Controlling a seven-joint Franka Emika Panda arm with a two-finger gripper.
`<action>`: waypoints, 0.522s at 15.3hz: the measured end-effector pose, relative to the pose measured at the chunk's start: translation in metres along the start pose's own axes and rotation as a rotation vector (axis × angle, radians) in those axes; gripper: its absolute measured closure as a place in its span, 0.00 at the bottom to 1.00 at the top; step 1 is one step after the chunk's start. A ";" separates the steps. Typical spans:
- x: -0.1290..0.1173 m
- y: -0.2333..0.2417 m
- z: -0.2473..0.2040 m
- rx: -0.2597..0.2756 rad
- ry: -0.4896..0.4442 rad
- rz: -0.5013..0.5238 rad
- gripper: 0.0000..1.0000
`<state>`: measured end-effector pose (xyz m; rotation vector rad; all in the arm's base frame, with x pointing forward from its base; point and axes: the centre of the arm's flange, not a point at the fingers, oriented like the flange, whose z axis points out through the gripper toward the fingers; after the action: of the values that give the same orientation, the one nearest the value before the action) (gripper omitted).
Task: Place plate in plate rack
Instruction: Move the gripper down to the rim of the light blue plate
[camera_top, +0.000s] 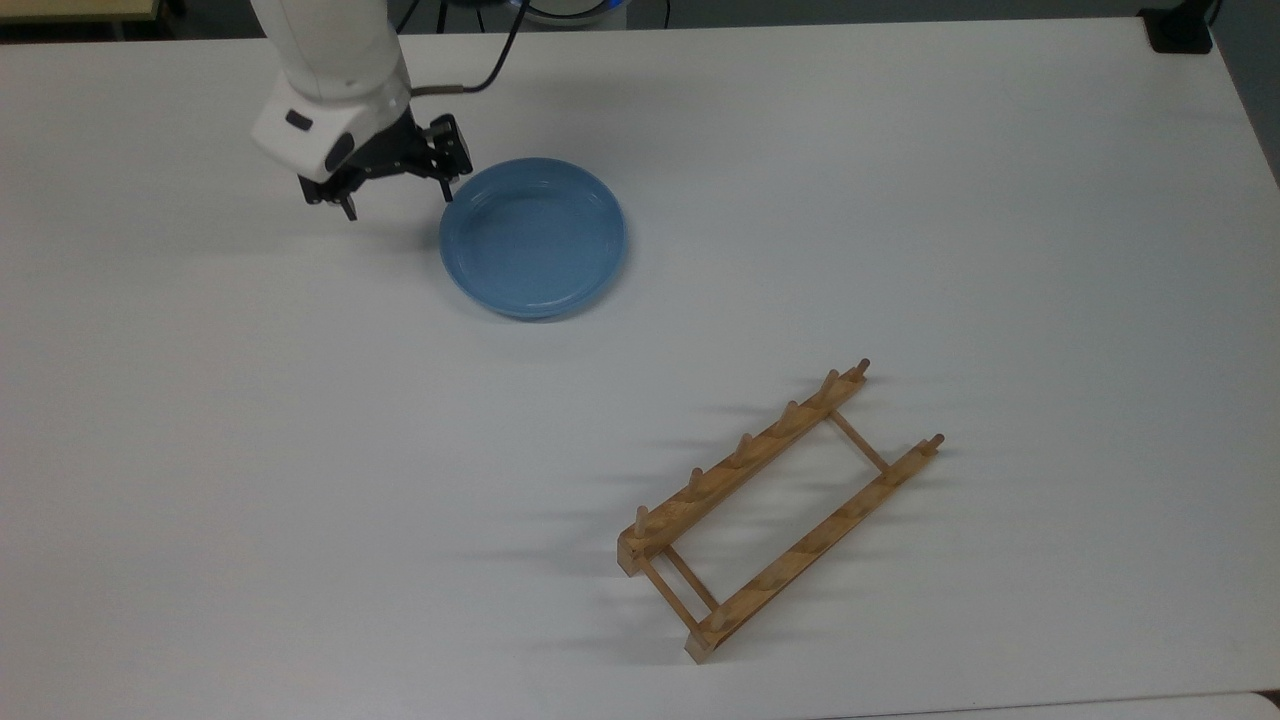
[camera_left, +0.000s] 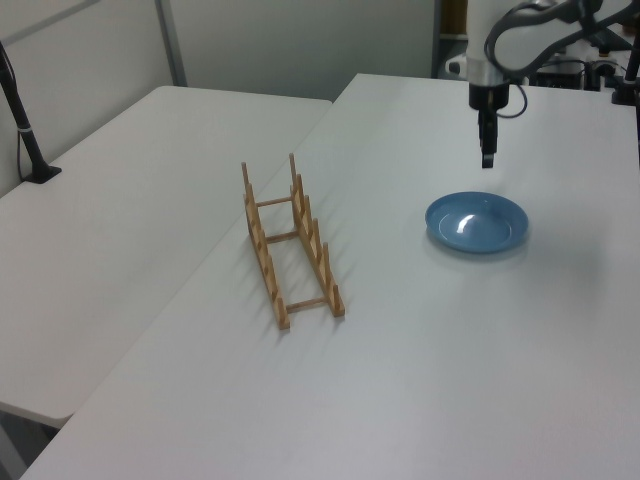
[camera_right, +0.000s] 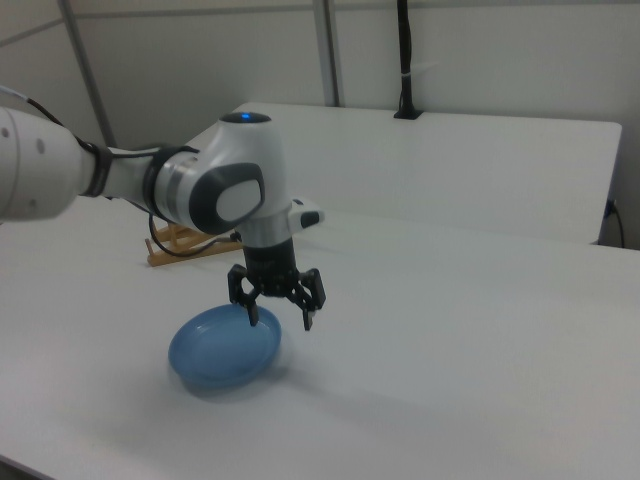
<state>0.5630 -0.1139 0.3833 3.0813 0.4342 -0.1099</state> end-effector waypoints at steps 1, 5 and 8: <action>0.003 0.001 0.009 0.002 -0.006 0.011 0.03; 0.013 0.001 0.041 0.002 -0.015 0.068 0.04; 0.018 -0.001 0.057 0.004 -0.024 0.107 0.02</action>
<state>0.5762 -0.1104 0.3252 3.0955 0.2685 -0.1445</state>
